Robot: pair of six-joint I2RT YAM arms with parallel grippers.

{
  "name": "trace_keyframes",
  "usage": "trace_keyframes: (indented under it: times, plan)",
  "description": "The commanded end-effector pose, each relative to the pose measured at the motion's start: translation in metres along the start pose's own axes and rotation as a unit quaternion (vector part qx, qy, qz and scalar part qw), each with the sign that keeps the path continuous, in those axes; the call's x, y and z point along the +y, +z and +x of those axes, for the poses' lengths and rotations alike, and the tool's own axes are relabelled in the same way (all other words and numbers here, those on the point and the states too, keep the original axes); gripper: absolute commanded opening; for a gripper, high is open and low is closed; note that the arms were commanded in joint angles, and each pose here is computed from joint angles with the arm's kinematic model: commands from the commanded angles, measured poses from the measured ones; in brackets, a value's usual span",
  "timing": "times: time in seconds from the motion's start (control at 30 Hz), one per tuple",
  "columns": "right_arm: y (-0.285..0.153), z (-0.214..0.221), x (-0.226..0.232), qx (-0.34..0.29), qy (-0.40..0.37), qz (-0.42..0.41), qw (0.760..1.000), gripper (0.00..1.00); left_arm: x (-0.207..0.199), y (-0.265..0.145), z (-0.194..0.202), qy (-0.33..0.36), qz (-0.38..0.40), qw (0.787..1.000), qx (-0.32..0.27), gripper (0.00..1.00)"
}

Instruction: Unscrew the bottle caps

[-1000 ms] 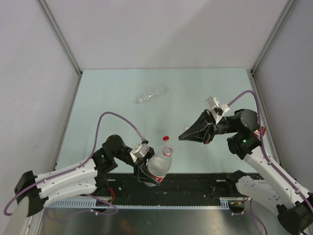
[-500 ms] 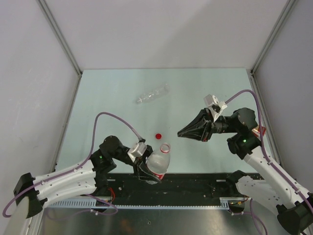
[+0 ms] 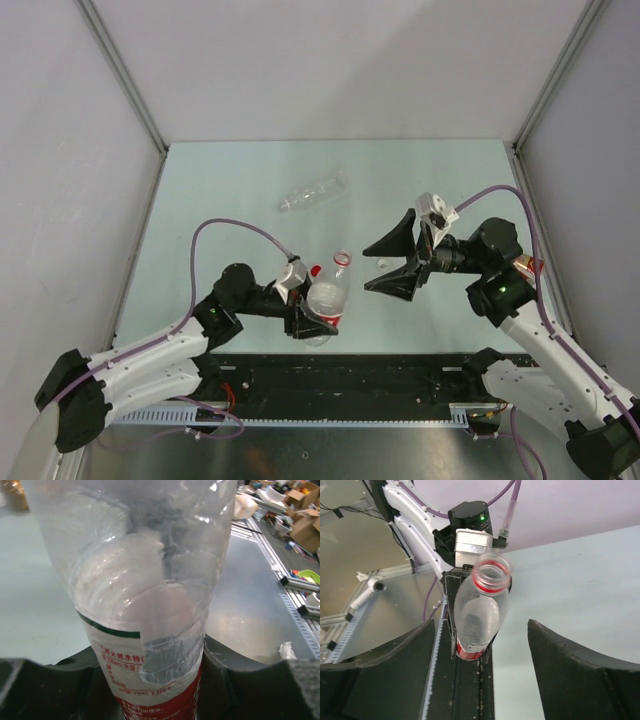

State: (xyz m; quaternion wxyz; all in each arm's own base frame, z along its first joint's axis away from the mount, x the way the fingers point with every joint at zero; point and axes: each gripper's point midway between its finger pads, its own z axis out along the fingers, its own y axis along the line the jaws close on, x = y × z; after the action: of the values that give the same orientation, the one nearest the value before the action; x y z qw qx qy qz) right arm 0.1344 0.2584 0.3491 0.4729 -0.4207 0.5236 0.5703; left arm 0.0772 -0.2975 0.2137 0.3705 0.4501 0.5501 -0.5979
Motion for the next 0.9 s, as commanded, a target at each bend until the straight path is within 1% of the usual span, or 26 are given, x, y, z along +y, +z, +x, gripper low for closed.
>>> trace_keyframes:
  times: [0.0,0.03,0.07,0.13,0.3,0.43,0.57,0.63,0.7,0.73,0.77,0.87]
  plan:
    - [0.001,0.000,-0.013,-0.001,-0.003,0.025,1.000,0.86,0.027,-0.008,-0.003,-0.017,-0.063,0.998,-0.024,0.00]
    - [0.002,0.001,-0.016,-0.001,0.001,0.030,1.000,0.92,0.031,-0.010,-0.003,-0.021,-0.075,0.997,-0.028,0.00]
    - [0.003,0.001,-0.019,-0.001,0.004,0.033,0.999,0.96,0.035,-0.012,-0.002,-0.024,-0.085,0.996,-0.032,0.00]
    - [0.006,0.000,-0.024,-0.006,0.014,0.037,0.999,0.98,0.038,-0.016,-0.001,-0.029,-0.100,0.994,-0.039,0.00]
    - [0.024,-0.003,-0.033,-0.024,0.049,0.036,0.998,0.99,0.038,-0.020,0.000,-0.039,-0.108,0.992,-0.047,0.00]
    - [0.044,-0.001,-0.038,-0.037,0.076,0.039,0.996,0.99,0.034,-0.018,0.003,-0.044,-0.095,0.994,-0.039,0.00]
    - [0.054,-0.006,-0.043,-0.057,0.103,0.032,0.993,0.99,0.032,-0.016,0.003,-0.045,-0.085,0.995,-0.033,0.00]
    - [0.057,-0.009,-0.044,-0.067,0.113,0.028,0.991,0.98,0.032,-0.015,0.002,-0.044,-0.081,0.995,-0.031,0.00]
    - [0.058,-0.012,-0.045,-0.075,0.121,0.028,0.989,0.93,0.031,-0.014,0.001,-0.043,-0.078,0.996,-0.029,0.00]
    - [0.059,-0.014,-0.046,-0.078,0.124,0.029,0.989,0.87,0.031,-0.014,0.001,-0.042,-0.075,0.996,-0.028,0.00]
    - [0.060,-0.014,-0.047,-0.081,0.127,0.030,0.988,0.80,0.031,-0.014,0.001,-0.043,-0.074,0.996,-0.027,0.00]
    - [0.063,-0.012,-0.051,-0.075,0.139,0.034,0.987,0.50,0.031,-0.012,0.001,-0.043,-0.071,0.996,-0.024,0.00]
